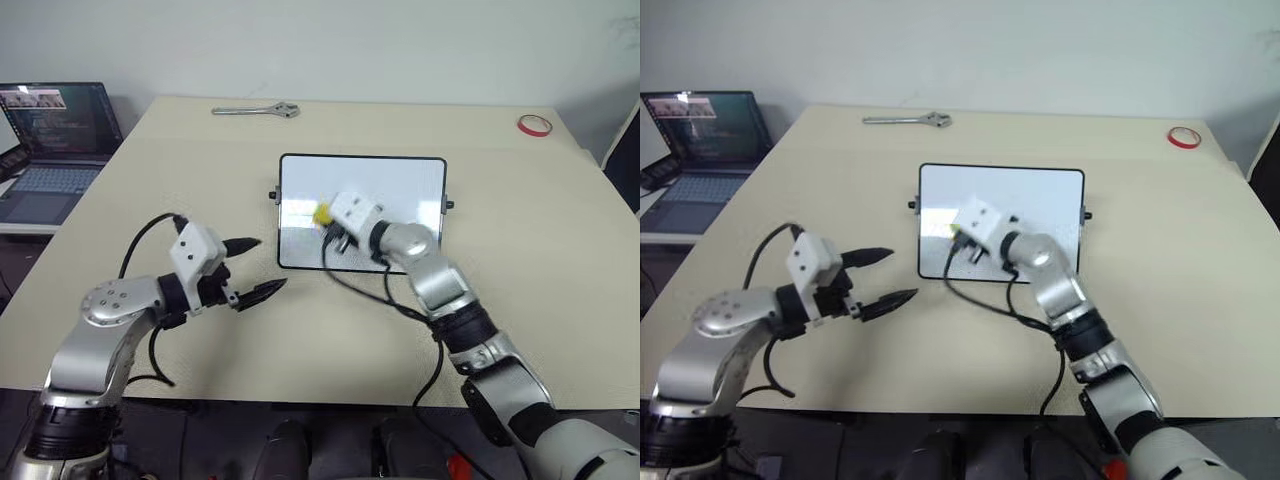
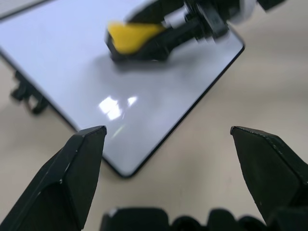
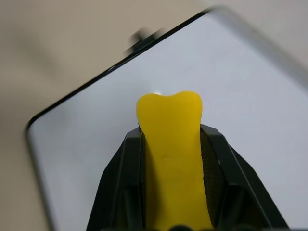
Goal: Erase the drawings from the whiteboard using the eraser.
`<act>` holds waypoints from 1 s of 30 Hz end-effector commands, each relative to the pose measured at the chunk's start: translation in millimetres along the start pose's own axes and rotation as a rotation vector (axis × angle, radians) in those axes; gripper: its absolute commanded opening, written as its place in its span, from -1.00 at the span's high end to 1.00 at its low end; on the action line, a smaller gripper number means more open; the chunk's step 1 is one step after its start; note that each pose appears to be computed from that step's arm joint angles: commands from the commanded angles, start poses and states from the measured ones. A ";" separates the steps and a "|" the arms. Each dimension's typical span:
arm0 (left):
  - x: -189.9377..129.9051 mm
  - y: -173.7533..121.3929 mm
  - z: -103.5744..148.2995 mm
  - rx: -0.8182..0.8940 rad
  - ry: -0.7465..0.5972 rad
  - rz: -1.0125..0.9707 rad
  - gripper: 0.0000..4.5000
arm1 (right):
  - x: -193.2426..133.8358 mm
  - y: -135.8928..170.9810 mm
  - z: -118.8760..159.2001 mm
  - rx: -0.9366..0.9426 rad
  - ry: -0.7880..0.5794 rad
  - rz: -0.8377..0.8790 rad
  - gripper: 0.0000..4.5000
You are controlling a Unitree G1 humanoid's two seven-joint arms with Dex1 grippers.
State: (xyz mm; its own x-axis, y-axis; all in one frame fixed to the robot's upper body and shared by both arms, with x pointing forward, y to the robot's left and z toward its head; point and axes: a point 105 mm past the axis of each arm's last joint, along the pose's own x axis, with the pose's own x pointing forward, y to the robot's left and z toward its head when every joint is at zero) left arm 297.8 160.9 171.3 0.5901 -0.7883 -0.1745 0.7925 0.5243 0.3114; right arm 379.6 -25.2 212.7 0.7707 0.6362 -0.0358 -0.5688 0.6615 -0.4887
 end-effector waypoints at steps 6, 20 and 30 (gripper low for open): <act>56.1 -35.7 44.0 0.128 -0.129 -0.285 -1.00 | -106.9 -23.1 -11.9 0.177 0.139 -0.174 0.50; 98.3 -69.1 57.2 0.181 -0.191 -0.590 -1.00 | -184.0 -21.6 -125.4 0.554 0.504 -0.588 0.50; 114.2 -83.2 59.1 0.222 -0.192 -0.663 -1.00 | -174.3 -55.6 -150.5 0.566 0.507 -0.692 0.50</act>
State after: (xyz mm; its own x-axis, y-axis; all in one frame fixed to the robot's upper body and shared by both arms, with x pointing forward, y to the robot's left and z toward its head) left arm 291.3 12.1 173.6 -0.0478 -0.9712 -0.2336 0.9302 -0.1285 0.3438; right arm 314.4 -227.7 102.5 0.9169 -0.0990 -0.3865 0.0841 0.9949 -0.0553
